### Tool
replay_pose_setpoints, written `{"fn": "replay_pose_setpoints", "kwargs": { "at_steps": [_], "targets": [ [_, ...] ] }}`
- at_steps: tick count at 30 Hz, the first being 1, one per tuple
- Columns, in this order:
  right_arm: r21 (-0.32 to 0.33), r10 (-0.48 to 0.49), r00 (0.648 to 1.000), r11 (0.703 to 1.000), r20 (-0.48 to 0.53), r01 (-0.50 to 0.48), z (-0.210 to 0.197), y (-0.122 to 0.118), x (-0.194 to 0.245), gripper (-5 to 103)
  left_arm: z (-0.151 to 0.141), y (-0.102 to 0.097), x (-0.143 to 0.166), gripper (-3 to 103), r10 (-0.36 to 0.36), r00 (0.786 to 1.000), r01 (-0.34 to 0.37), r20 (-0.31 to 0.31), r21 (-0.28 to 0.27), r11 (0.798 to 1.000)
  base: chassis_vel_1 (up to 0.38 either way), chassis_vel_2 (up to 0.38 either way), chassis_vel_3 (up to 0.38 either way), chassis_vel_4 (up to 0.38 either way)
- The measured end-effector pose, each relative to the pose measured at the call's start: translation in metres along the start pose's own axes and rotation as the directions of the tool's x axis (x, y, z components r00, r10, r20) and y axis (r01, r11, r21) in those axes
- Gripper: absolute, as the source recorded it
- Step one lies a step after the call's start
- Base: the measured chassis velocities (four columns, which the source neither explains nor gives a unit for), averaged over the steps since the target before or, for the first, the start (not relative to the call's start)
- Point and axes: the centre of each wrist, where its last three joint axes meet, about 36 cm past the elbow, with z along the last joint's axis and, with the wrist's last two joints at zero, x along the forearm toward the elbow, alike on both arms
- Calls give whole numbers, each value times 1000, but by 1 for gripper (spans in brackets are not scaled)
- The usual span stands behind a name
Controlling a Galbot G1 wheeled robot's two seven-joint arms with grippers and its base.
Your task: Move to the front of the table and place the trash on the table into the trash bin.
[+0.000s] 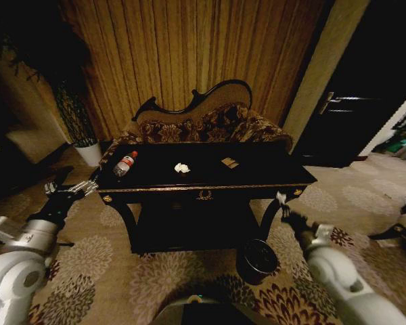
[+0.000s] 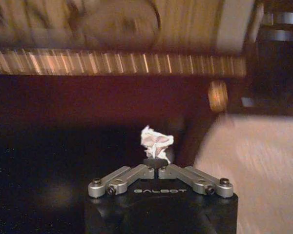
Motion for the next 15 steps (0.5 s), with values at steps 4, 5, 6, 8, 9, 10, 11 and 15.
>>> {"fn": "replay_pose_setpoints", "kwargs": {
  "at_steps": [4, 5, 6, 8, 9, 10, 11, 15],
  "targets": [
    [-9, 35, 991, 999, -128, -36, 54, -1, -21, 0, 2, -2, -1, 100, 6, 1000, -5, -4, 7, 1000, 0, 0, 0, 0],
    [-3, 45, 987, 999, -153, -46, 66, 1, -28, 0, 3, -2, -1, 100, 7, 1000, -7, -4, 8, 1000, 0, 0, 0, 0],
    [-3, 45, 987, 999, -153, -46, 66, 1, -28, 0, 3, -2, -1, 100, 7, 1000, -7, -4, 8, 1000, 0, 0, 0, 0],
    [1, 57, 983, 998, -175, -58, 79, 4, -37, 0, 3, -2, -1, 100, 7, 1000, -7, -5, 9, 1000, 0, 0, 0, 0],
    [-5, 65, 981, 998, -184, -67, 88, 11, -52, 0, 3, -2, -1, 100, 7, 1000, -7, -5, 9, 1000, 0, 0, 0, 0],
    [-11, 67, 980, 997, -188, -71, 92, 16, -62, 0, 3, -2, -1, 100, 7, 1000, -7, -5, 9, 1000, 0, 0, 0, 0],
    [-11, 67, 980, 997, -188, -71, 92, 16, -62, 0, 3, -2, -1, 100, 7, 1000, -7, -5, 9, 1000, 0, 0, 0, 0],
    [-1, 92, 974, 996, -209, -94, 104, 26, -91, 0, 3, -2, 0, 100, 5, 1000, -5, -6, 9, 1000, 0, 0, 0, 0]
  ]
}}
